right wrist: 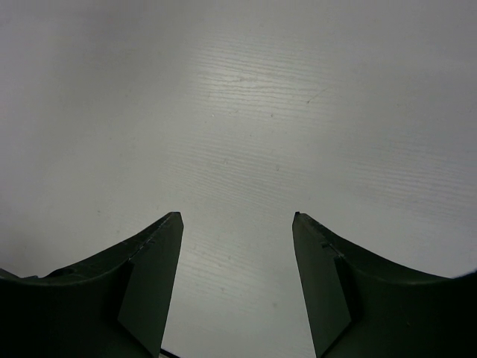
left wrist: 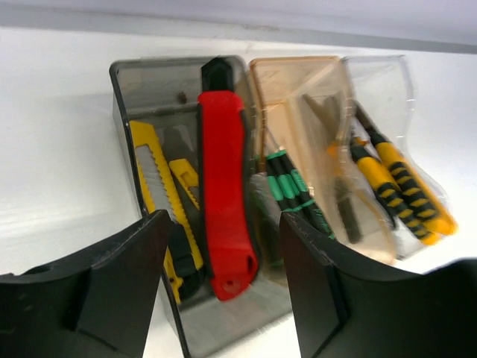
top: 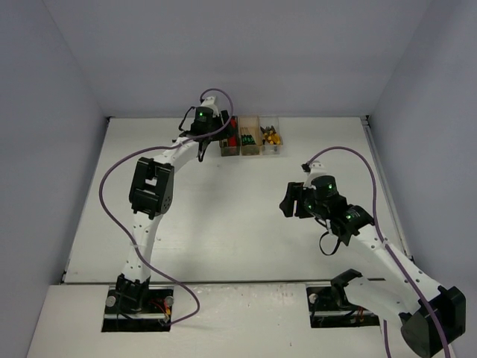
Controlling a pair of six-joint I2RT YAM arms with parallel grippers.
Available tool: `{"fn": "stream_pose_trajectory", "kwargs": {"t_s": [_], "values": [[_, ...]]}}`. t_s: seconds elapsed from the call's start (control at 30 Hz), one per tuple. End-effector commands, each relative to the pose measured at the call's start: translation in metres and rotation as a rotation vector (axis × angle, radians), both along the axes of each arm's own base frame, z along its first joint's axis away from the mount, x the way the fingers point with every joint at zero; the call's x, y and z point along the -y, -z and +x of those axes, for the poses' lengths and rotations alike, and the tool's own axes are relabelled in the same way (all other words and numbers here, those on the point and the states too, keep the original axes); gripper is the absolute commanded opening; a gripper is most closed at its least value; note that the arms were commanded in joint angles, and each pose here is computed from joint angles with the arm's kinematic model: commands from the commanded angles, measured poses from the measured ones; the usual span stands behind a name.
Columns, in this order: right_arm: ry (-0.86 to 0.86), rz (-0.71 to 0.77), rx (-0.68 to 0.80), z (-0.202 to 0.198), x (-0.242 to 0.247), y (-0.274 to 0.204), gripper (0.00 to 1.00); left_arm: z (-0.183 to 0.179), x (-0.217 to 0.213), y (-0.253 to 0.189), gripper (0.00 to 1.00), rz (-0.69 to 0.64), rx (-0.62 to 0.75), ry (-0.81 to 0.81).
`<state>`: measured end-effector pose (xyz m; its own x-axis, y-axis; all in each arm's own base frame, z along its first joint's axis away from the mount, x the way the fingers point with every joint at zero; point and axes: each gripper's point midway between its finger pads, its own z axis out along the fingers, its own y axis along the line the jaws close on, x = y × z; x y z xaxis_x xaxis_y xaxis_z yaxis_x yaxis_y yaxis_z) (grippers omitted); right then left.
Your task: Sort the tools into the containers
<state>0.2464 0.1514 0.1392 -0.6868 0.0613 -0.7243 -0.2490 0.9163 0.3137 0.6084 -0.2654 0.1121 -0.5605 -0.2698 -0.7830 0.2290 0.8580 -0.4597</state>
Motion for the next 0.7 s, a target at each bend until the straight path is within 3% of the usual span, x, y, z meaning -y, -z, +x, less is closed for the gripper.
{"fn": "stream_pose_trajectory", "kwargs": {"t_s": [0.0,0.13,0.3,0.57,0.67], "values": [[0.028,0.035,0.144,0.020,-0.003,-0.049,0.59,-0.024,-0.007,-0.178,0.60,-0.036,0.294,-0.006],[0.055,0.009,0.219,0.030,0.004,-0.077,0.60,-0.074,-0.047,-0.243,0.63,0.041,0.332,-0.091],[0.115,-0.033,0.303,0.038,0.020,-0.106,0.64,-0.156,-0.118,-0.246,0.68,0.237,0.199,-0.225],[0.267,-0.065,0.443,0.030,0.059,-0.154,1.00,-0.312,-0.215,-0.269,0.76,0.338,0.250,-0.392],[0.332,-0.047,0.532,0.015,0.079,-0.182,1.00,-0.347,-0.239,-0.254,0.80,0.384,0.259,-0.429]]}}
